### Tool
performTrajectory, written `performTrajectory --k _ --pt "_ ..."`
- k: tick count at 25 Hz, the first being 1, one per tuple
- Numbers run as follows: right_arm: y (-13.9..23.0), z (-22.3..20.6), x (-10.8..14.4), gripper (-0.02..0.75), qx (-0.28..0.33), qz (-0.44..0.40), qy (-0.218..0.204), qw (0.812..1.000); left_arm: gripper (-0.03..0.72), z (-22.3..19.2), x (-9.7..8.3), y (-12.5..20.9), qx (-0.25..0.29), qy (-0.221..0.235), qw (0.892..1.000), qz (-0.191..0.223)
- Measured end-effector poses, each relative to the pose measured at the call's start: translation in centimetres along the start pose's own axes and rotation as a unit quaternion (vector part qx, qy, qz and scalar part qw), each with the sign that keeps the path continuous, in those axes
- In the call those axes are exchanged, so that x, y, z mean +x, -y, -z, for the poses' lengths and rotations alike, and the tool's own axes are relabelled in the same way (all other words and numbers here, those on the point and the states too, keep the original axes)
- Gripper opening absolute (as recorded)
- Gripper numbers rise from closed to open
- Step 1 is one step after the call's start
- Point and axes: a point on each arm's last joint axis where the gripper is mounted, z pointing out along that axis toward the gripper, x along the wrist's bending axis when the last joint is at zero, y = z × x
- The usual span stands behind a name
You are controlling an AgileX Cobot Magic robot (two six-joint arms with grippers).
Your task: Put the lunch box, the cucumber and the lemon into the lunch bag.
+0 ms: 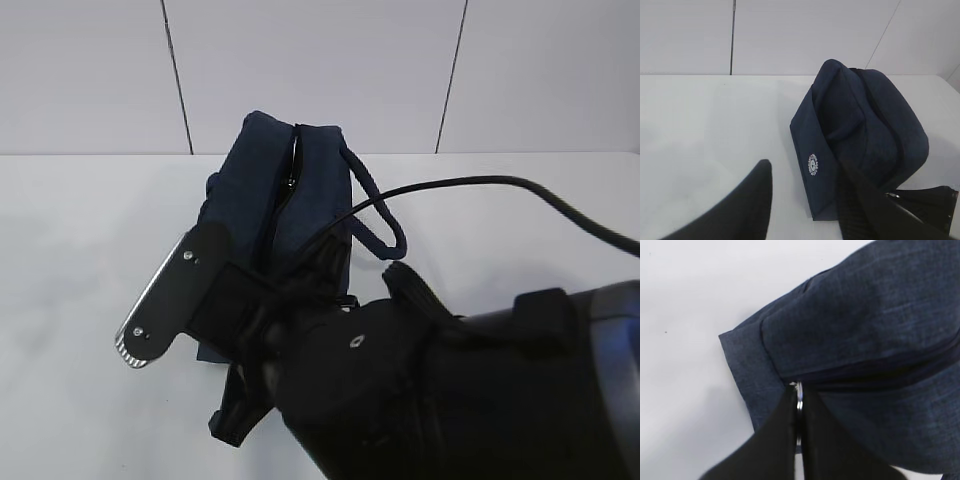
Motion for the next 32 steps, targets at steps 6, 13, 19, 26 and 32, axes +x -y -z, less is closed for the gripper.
performTrajectory --k 6,13,19,26,32 --pt "-0.1 -0.2 -0.2 0.008 -0.007 0.002 0.006 1.0 0.308 0.0 0.0 0.0 0.0 0.0 1.0 0.0" --pt "0.1 -0.9 -1.6 0.008 -0.005 -0.014 0.01 1.0 0.308 0.0 0.0 0.0 0.0 0.0 1.0 0.001" --pt "-0.6 -1.0 -2.0 0.008 -0.018 -0.023 0.004 1.0 0.308 0.0 0.0 0.0 0.001 0.0 1.0 0.001" --pt "-0.7 -1.0 -2.2 0.008 -0.019 -0.025 0.005 0.999 0.308 -0.1 0.0 0.0 0.003 0.0 1.0 0.001" --pt "-0.7 -1.0 -2.2 0.008 -0.019 -0.029 0.005 0.999 0.308 -0.1 0.0 0.0 0.003 0.0 1.0 0.001"
